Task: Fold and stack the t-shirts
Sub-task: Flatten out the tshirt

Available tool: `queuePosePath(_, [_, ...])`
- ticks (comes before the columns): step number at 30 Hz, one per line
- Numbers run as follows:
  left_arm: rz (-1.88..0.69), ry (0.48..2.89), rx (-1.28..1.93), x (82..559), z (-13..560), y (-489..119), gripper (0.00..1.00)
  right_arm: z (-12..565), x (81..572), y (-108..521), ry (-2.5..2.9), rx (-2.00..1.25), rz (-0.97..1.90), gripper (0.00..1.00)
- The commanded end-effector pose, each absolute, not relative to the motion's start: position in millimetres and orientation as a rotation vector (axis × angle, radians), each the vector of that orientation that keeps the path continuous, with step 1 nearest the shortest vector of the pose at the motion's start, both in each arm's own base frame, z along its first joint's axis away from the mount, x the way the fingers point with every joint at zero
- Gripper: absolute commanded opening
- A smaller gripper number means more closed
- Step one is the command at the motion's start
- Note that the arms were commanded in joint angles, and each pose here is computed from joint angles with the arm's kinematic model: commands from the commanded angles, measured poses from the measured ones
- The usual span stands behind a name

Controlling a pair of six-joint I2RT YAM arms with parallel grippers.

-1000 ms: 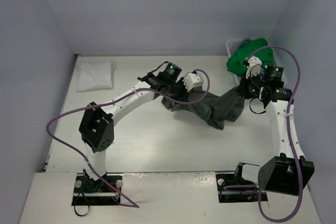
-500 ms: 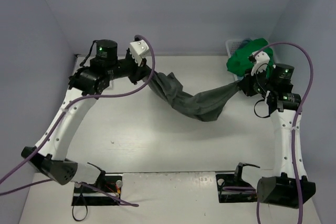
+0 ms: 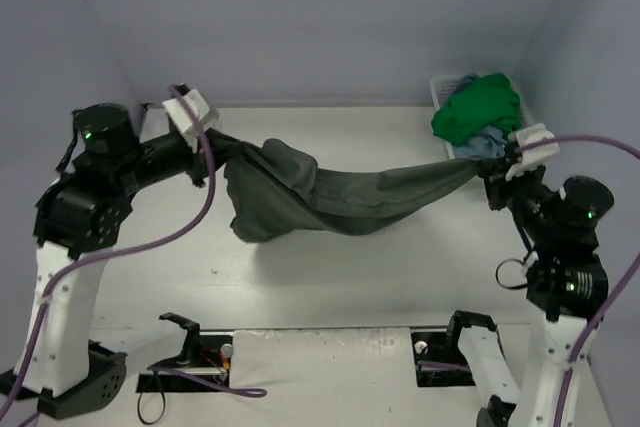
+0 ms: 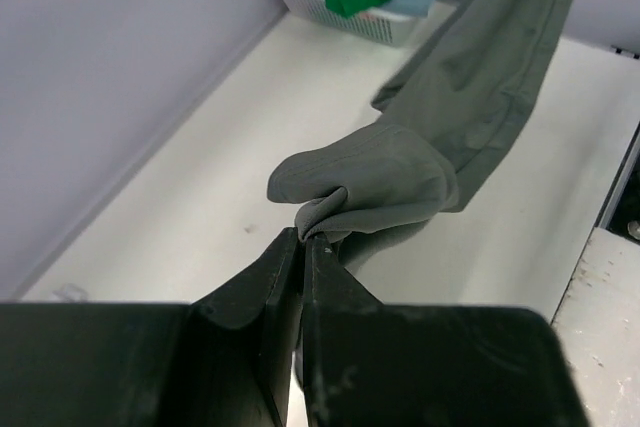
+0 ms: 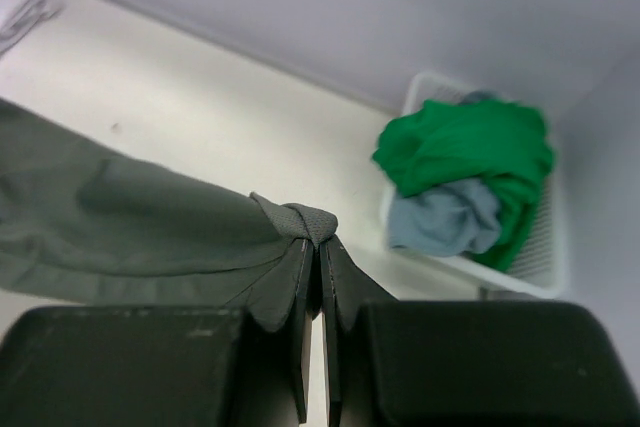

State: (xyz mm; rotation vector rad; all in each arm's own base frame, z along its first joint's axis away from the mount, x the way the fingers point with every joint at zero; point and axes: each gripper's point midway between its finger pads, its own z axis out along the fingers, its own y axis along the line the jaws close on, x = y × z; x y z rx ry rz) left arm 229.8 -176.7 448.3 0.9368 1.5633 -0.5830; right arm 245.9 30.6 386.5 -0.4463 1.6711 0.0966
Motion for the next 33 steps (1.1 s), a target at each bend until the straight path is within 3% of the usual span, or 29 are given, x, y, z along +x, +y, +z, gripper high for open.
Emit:
queuePosePath(1, [-0.536, 1.421, 0.913, 198.8, 490.1, -160.6, 0.0, 426.8, 236.7, 14.5, 1.526, -0.401, -0.061, 0.0])
queuePosePath(6, [-0.472, 1.351, 0.85, 178.3, 508.6, -142.4, 0.0, 425.6, 221.6, 9.2, 1.482, -0.362, -0.112, 0.0])
queuePosePath(11, [-0.417, 1.33, 0.812, 175.0, 513.8, -131.8, 0.0, 390.0, 259.0, 0.1, 1.612, -0.339, -0.078, 0.0])
queuePosePath(23, [-0.392, 1.517, 0.819, 280.9, 421.0, -149.1, 0.0, 251.4, 351.3, 11.7, 2.01, -0.395, 0.233, 0.0])
queuePosePath(29, [-0.386, 1.524, 0.781, 332.4, 423.7, -158.9, 0.0, 288.3, 354.4, 13.7, 1.902, -0.392, 0.21, 0.0])
queuePosePath(33, [-0.38, 1.46, 0.758, 324.3, 467.9, -157.2, 0.0, 347.0, 327.1, 20.0, 1.747, -0.401, 0.167, 0.0])
